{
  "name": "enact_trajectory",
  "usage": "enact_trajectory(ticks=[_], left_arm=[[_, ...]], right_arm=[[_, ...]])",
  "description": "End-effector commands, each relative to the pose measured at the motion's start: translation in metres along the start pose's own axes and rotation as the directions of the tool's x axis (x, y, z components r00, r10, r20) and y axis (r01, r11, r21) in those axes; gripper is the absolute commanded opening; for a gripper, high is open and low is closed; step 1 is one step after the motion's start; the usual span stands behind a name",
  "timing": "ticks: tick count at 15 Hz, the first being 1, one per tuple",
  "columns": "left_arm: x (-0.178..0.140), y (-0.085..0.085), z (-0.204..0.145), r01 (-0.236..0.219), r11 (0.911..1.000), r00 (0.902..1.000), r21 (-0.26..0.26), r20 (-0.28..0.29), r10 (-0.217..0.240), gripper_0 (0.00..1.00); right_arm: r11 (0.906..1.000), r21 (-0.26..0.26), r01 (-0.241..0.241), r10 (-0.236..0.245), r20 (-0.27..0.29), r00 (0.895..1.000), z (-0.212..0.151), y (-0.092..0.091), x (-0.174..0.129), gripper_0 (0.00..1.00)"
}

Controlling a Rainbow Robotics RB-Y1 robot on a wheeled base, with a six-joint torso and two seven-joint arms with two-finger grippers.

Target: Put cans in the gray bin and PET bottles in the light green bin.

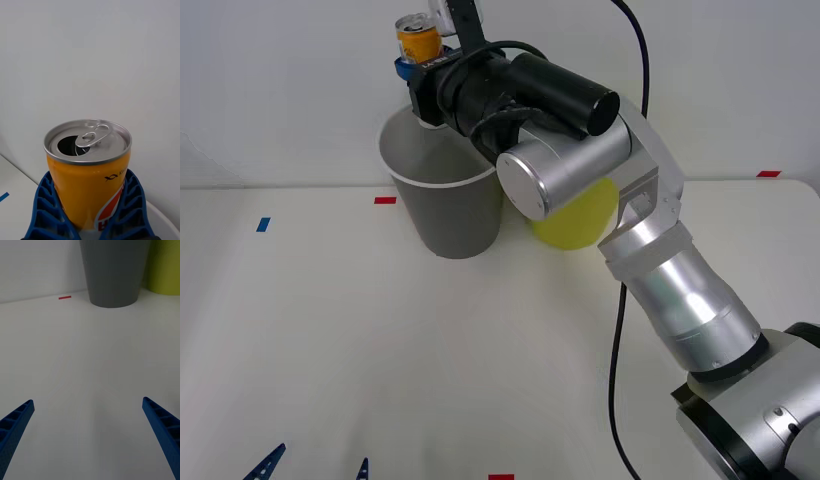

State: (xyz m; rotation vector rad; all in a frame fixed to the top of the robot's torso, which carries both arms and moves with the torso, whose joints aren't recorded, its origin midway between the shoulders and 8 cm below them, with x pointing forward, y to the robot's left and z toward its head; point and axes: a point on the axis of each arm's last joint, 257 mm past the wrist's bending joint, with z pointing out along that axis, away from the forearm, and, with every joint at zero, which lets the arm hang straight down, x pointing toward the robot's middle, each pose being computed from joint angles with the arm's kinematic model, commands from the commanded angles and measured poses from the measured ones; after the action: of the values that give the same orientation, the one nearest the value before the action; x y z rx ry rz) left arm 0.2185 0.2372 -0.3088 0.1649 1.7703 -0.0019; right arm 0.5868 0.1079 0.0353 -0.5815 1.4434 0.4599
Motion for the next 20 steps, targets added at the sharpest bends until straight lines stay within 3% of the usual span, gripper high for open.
enact_trajectory(ticks=[1,14,15,17,18,20], left_arm=[[0.000,0.000,0.000,0.000,1.0000,1.0000,0.000,0.000,0.000,1.00],[0.000,0.000,0.000,0.000,1.0000,1.0000,0.000,0.000,0.000,1.00],[0.000,0.000,0.000,0.000,1.0000,1.0000,0.000,0.000,0.000,1.00],[0.000,0.000,0.000,0.000,1.0000,1.0000,0.000,0.000,0.000,1.00],[0.000,0.000,0.000,0.000,1.0000,1.0000,0.000,0.000,0.000,1.00],[0.000,0.000,0.000,0.000,1.0000,1.0000,0.000,0.000,0.000,1.00]], right_arm=[[1.0000,-0.001,-0.009,0.009,-0.001,1.000,0.000,0.000,0.001,0.00],[0.9998,0.015,0.016,-0.016,0.021,1.000,0.000,-0.005,-0.005,0.03],[0.9998,0.015,0.013,-0.013,0.020,1.000,0.000,-0.005,-0.005,0.32],[0.9999,0.014,0.006,-0.006,0.022,1.000,0.000,-0.004,-0.005,0.79],[0.9998,0.017,0.011,-0.012,0.023,1.000,0.000,-0.003,-0.006,0.88],[0.9994,0.017,0.029,-0.030,0.037,0.999,0.000,-0.003,-0.009,0.91]])
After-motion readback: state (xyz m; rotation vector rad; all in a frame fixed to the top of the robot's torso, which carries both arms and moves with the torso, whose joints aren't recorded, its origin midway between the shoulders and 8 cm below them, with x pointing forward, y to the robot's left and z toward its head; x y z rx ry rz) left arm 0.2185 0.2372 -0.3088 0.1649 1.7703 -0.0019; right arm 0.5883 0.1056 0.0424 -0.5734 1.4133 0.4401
